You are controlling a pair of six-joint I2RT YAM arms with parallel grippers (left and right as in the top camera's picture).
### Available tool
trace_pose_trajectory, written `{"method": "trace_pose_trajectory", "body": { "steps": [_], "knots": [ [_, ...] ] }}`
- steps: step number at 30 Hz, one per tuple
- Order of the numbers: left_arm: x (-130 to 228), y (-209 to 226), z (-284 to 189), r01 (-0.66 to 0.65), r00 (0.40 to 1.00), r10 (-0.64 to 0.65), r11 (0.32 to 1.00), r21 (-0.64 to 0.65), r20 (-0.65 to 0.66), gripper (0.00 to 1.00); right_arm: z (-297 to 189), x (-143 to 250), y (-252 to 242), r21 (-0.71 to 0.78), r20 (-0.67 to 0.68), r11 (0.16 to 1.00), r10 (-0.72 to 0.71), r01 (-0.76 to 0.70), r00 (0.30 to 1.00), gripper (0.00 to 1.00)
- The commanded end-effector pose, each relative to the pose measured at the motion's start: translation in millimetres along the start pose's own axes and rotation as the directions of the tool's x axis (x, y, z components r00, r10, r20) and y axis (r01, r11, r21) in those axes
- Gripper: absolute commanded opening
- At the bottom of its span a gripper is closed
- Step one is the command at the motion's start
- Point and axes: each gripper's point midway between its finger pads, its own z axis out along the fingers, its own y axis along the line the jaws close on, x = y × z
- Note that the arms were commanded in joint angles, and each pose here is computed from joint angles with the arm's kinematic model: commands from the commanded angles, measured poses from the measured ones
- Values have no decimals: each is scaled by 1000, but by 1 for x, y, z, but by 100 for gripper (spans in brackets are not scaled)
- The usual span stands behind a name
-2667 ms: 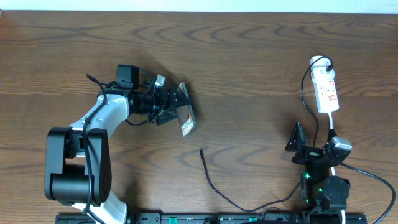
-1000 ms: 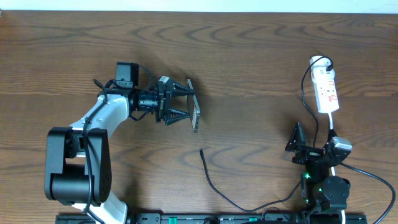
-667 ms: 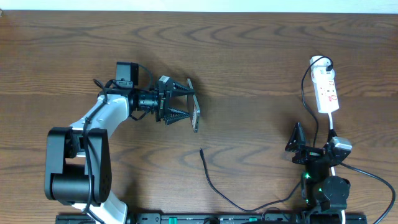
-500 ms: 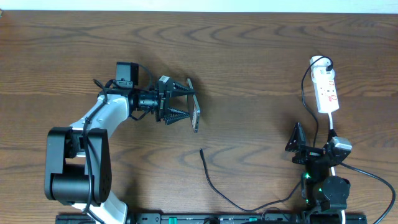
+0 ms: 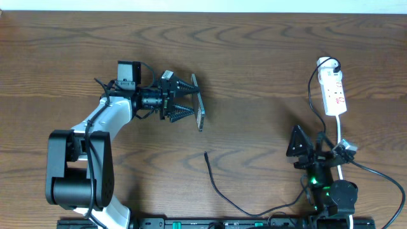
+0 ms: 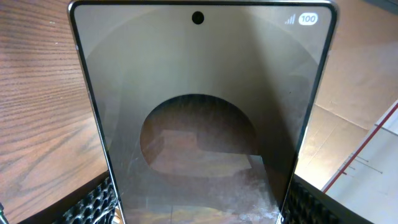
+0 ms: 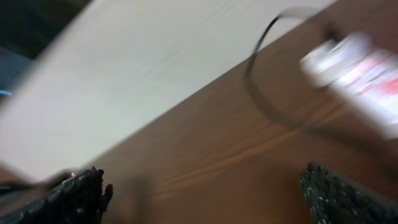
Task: Plug charger to phone and switch on socket
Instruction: 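Move the right gripper to the phone's lower edge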
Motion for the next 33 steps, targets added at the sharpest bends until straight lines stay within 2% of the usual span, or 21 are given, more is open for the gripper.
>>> {"method": "trace_pose_trajectory", "body": {
  "steps": [1, 8, 14, 17, 19, 24, 29, 33],
  "knots": [
    [7, -4, 1, -17, 999, 19, 999, 29, -45, 69, -2, 15, 21, -97, -118, 963, 241, -253, 963, 99],
    [4, -2, 1, -17, 999, 17, 1000, 17, -28, 69, -1, 5, 5, -27, -35, 969, 247, -248, 969, 99],
    [5, -3, 1, -16, 999, 16, 1000, 21, -34, 69, -1, 3, 5, -28, -25, 978, 207, -208, 978, 99],
    [5, -3, 1, -16, 999, 17, 1000, 21, -34, 69, -2, 11, 17, -91, -76, 989, 109, -115, 991, 99],
    [5, -3, 1, -16, 999, 16, 1000, 21, -34, 69, -6, 13, 39, -208, -109, 977, 26, -48, 994, 99],
    [5, -3, 1, -16, 999, 17, 1000, 22, -34, 69, -17, 0, 73, -326, -113, 945, -34, -4, 993, 99],
    [5, -3, 1, -16, 999, 16, 1000, 21, -34, 69, -23, -24, 82, -245, -115, 963, -144, 112, 983, 99],
    [5, -3, 1, -16, 999, 17, 1000, 21, -34, 69, -21, -39, 92, -184, -208, 970, -194, 156, 959, 99]
  ]
}}
